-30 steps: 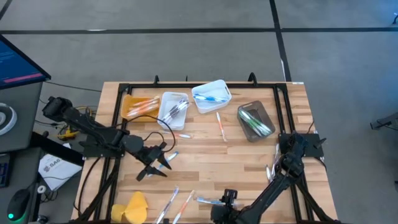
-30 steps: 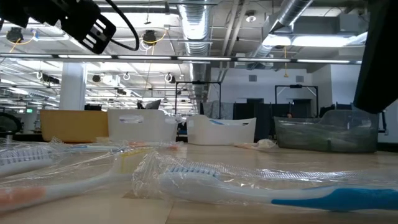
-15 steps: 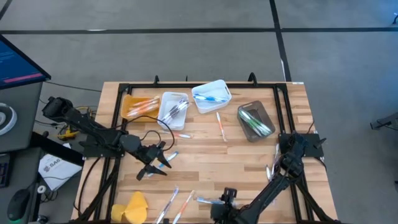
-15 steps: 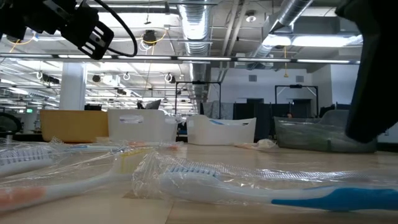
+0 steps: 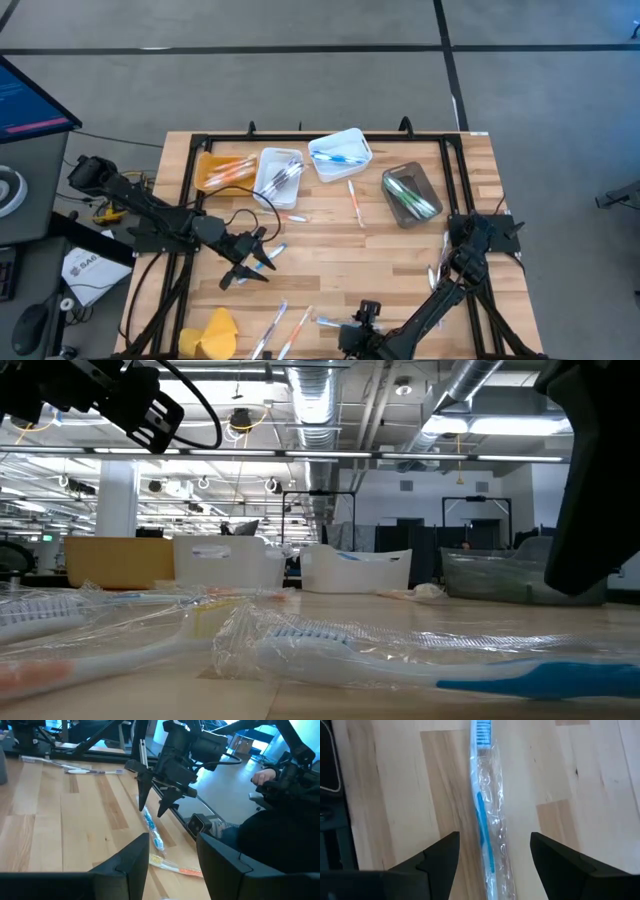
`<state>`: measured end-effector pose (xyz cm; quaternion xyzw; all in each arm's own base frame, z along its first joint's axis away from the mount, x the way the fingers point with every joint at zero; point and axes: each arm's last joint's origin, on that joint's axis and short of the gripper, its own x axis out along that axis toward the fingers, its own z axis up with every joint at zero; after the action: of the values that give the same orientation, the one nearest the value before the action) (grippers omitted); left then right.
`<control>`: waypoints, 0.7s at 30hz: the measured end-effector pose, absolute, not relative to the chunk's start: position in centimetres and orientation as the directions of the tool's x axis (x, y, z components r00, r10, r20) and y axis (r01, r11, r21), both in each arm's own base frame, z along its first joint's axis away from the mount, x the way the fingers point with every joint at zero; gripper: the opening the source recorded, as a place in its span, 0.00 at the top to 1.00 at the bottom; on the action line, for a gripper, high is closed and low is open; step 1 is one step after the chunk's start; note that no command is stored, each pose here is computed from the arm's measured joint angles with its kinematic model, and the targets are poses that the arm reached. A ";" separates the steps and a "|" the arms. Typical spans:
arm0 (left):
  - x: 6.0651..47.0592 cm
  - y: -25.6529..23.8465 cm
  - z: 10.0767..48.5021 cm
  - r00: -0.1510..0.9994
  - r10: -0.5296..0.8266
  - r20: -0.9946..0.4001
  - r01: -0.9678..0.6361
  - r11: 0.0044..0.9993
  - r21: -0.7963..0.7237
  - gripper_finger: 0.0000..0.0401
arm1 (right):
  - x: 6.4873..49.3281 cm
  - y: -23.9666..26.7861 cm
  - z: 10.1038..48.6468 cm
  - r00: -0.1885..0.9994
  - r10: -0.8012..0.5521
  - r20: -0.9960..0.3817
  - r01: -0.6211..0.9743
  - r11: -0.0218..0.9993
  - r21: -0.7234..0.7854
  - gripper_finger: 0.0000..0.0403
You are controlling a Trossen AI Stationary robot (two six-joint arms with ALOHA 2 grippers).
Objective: Pick & Place Toothbrushes
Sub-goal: Put the blue toothbrush into the right white bin
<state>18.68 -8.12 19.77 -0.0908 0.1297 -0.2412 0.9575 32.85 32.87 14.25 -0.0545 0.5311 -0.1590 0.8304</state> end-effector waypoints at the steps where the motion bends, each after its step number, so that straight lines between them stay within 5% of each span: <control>1: 18.7 -8.1 19.8 0.850 -0.485 -0.205 0.438 0.867 -0.236 0.61 | 32.8 32.8 14.1 0.385 -0.322 -0.865 0.206 0.944 -0.259 0.41; 21: 18.7 -8.1 19.9 0.853 -0.487 -0.187 0.443 0.865 -0.234 0.61 | 32.7 32.8 12.9 0.410 -0.324 -0.852 0.212 0.943 -0.256 0.41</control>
<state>18.71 -8.13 19.94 -0.0918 0.1208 -0.2426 0.9582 32.75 32.75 12.89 -0.0540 0.5189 -0.1599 0.8380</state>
